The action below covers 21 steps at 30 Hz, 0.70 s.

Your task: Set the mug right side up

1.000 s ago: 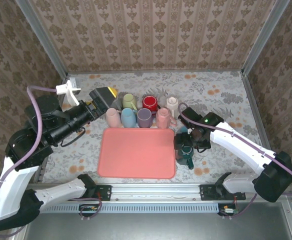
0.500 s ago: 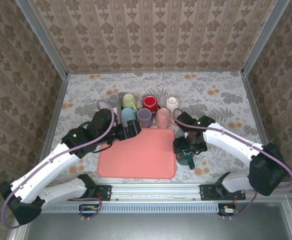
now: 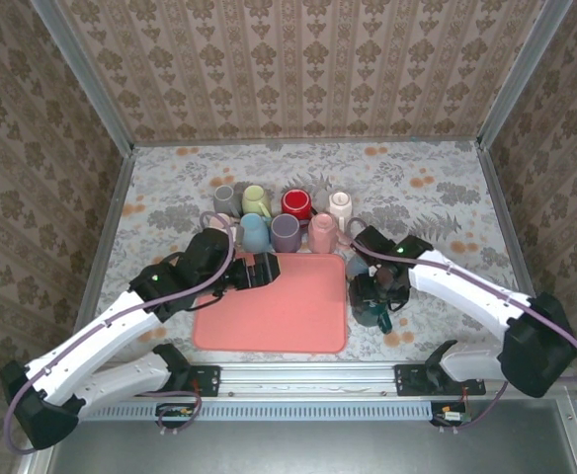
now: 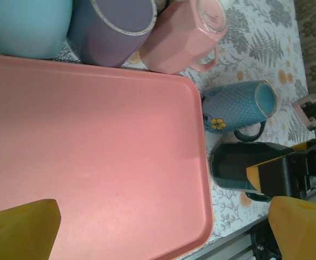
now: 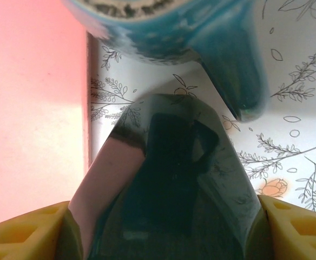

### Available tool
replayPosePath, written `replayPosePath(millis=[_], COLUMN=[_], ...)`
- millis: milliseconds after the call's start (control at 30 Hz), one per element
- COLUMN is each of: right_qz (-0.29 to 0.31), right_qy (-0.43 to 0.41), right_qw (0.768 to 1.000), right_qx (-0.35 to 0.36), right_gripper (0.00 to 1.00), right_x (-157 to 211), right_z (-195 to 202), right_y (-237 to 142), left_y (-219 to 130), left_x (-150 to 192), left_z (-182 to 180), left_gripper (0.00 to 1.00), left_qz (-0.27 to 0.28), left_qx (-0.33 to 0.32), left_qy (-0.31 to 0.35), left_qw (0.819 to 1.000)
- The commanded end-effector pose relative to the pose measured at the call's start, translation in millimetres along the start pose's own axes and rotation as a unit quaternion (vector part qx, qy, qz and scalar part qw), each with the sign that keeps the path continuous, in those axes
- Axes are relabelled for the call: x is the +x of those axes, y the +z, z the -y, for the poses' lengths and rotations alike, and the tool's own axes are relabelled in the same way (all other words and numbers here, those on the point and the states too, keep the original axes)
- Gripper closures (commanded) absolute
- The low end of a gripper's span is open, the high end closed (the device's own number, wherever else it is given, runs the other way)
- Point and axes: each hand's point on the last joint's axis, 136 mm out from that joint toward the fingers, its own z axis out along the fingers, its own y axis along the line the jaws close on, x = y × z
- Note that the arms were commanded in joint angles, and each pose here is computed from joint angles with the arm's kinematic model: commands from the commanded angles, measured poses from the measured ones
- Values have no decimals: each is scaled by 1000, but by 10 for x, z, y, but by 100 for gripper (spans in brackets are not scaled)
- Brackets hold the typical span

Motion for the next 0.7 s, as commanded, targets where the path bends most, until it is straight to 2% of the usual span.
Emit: replayPosePath(millis=[0, 133, 300, 400, 533, 667], right_qz=[38, 62, 96, 107, 125, 151], right_qy=[20, 30, 44, 60, 89, 78], right_qw=[998, 991, 964, 932, 870, 836], right_qx=[-35, -113, -245, -342, -468, -522], right_gripper=[51, 58, 60, 61, 62, 63], right_x=[-1, -37, -232, -430, -783, -1000], right_z=[-34, -254, -670, -935, -1210, -1379], right_y=[-477, -937, -1404, -1632, -1957, -2285], left_y=[-154, -217, -201, -210, -235, -255], left_x=[-6, 12, -10, -51, -69, -59], left_z=[91, 184, 431, 603, 808, 878], left_gripper=[0, 0, 2, 4, 5, 5], left_qz=[15, 30, 28, 27, 30, 30], left_qx=[31, 75, 168, 230, 319, 359], left_qy=[41, 85, 106, 111, 105, 89], left_qw=[999, 993, 980, 966, 941, 929])
